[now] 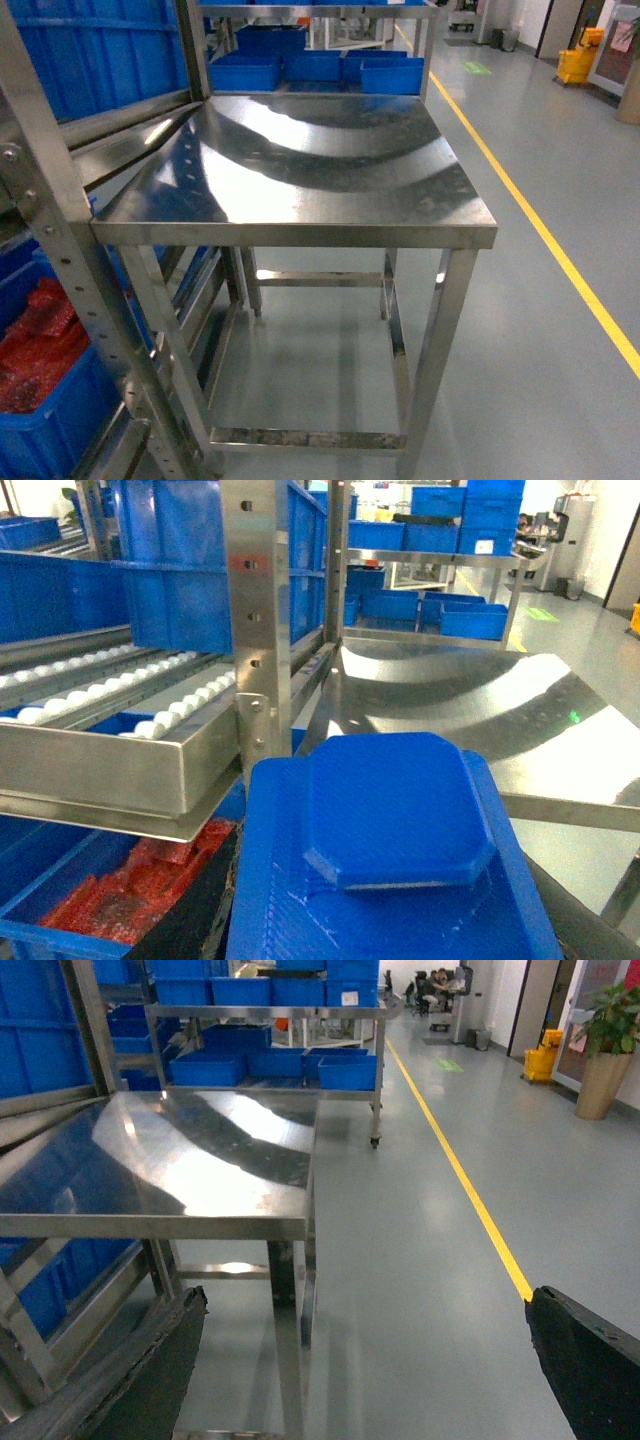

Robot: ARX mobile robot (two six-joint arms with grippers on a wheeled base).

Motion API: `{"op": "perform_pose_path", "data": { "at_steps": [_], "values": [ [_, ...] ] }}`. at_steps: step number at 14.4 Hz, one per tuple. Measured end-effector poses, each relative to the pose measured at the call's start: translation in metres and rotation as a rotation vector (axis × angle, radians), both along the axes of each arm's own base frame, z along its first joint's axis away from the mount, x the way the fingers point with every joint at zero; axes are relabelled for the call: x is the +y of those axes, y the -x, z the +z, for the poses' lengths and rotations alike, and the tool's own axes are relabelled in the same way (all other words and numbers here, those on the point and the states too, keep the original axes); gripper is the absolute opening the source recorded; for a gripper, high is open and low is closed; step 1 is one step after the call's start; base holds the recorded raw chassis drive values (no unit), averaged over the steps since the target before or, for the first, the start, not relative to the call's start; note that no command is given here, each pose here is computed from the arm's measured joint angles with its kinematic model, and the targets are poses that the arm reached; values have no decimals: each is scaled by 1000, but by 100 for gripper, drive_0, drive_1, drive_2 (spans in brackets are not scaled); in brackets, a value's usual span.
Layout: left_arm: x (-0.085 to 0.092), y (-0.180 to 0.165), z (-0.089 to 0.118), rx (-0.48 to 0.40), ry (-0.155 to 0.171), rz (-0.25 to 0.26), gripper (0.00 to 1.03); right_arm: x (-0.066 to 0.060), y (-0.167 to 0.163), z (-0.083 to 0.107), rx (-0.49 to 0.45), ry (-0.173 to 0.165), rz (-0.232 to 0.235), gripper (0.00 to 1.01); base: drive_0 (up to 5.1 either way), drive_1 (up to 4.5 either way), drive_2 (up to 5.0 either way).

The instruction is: Pick blue part to blue bin on bottom shelf

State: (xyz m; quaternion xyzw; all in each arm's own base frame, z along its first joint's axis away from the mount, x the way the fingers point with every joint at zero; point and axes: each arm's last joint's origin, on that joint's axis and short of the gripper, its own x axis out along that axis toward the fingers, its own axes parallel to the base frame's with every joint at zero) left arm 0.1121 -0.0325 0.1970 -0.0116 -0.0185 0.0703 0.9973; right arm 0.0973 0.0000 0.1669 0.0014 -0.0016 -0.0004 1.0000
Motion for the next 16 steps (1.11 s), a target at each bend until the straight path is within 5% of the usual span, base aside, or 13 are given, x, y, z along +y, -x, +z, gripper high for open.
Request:
{"op": "perform_pose_path", "data": {
  "at_steps": [16],
  "values": [
    [0,0,0,-1,0,0,43,0,0,0,2,0,0,98,5,417,-407]
  ]
}}
